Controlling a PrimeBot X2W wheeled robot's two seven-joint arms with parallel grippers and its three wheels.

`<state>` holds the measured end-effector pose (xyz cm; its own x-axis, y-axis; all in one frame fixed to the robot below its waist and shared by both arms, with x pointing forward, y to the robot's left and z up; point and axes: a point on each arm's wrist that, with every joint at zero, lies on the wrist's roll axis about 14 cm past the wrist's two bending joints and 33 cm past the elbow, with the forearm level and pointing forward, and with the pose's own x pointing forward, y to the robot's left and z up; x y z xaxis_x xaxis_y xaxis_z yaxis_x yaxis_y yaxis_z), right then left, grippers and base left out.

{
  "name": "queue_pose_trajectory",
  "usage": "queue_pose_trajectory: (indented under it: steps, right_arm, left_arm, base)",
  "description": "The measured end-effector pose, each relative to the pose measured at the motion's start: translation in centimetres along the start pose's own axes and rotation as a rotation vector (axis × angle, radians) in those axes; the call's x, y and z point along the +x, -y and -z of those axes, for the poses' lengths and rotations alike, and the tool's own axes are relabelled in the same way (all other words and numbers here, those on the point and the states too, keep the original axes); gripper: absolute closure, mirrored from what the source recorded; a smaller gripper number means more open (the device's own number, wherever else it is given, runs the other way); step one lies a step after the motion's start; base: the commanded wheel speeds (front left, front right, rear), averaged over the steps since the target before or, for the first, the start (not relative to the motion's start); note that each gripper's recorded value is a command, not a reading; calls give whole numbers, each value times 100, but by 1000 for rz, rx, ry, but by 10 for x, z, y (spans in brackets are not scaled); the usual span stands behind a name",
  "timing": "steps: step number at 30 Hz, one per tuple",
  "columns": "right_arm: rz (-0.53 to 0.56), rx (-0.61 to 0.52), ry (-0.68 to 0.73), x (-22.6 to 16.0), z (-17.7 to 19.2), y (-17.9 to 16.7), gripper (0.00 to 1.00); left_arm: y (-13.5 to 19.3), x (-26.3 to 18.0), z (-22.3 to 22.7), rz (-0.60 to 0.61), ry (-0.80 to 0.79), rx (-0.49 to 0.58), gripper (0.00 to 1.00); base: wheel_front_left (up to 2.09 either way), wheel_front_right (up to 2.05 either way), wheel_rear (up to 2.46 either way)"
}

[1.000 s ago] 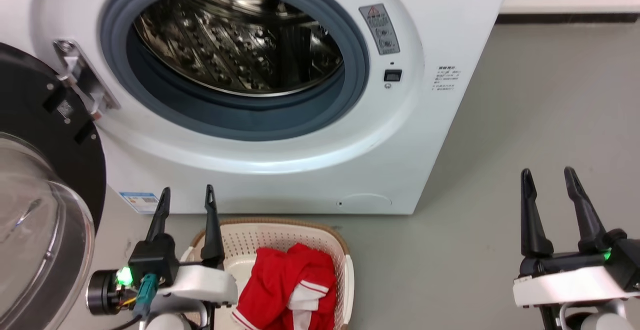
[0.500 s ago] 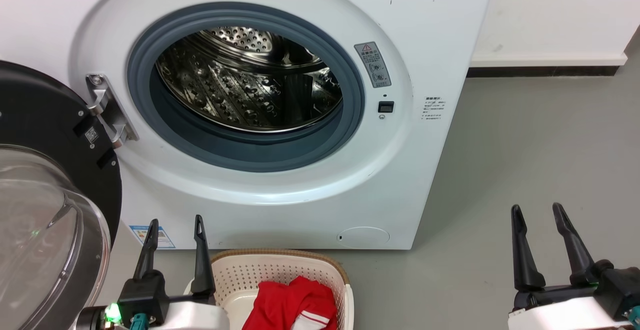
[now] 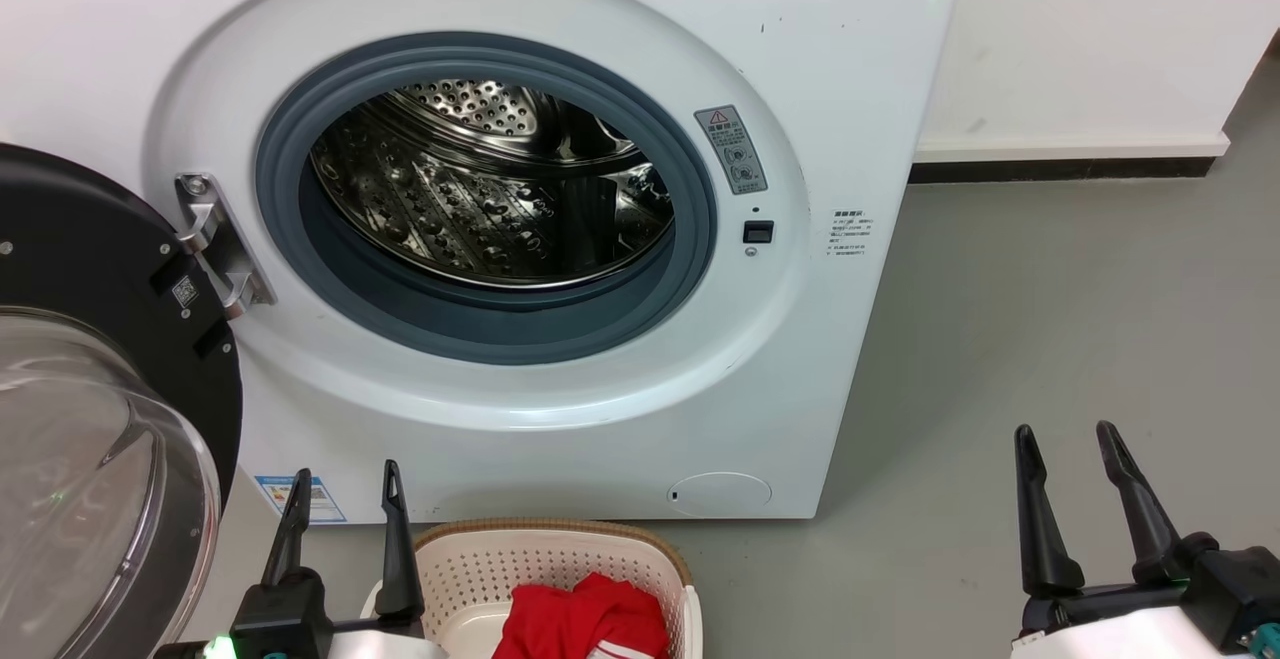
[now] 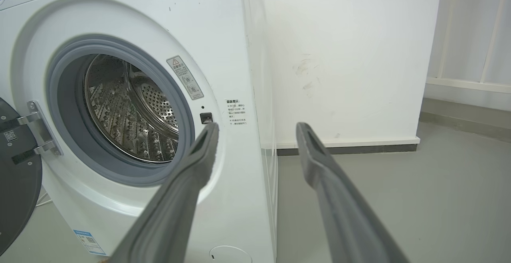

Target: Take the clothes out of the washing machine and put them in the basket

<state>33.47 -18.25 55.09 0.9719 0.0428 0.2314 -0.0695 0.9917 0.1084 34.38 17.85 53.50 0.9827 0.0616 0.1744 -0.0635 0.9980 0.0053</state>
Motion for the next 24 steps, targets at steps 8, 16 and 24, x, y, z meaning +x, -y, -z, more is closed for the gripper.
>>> queue_pose_trajectory:
  steps: [8,16,24]
  right_arm:
    - [7,4,-17,-3,5,2,100]
    - [36,83,-72,-9,21,6,100]
    - [80,251,-94,-6,28,12,100]
  left_arm:
    - [2,-2,6,12,-20,0,100]
    - [-1,-9,26,-6,-102,-80,100]
    - [-5,-6,36,-39,-158,-262,100]
  base:
    - [0,0,0]
    - [0,0,0]
    - [0,0,0]
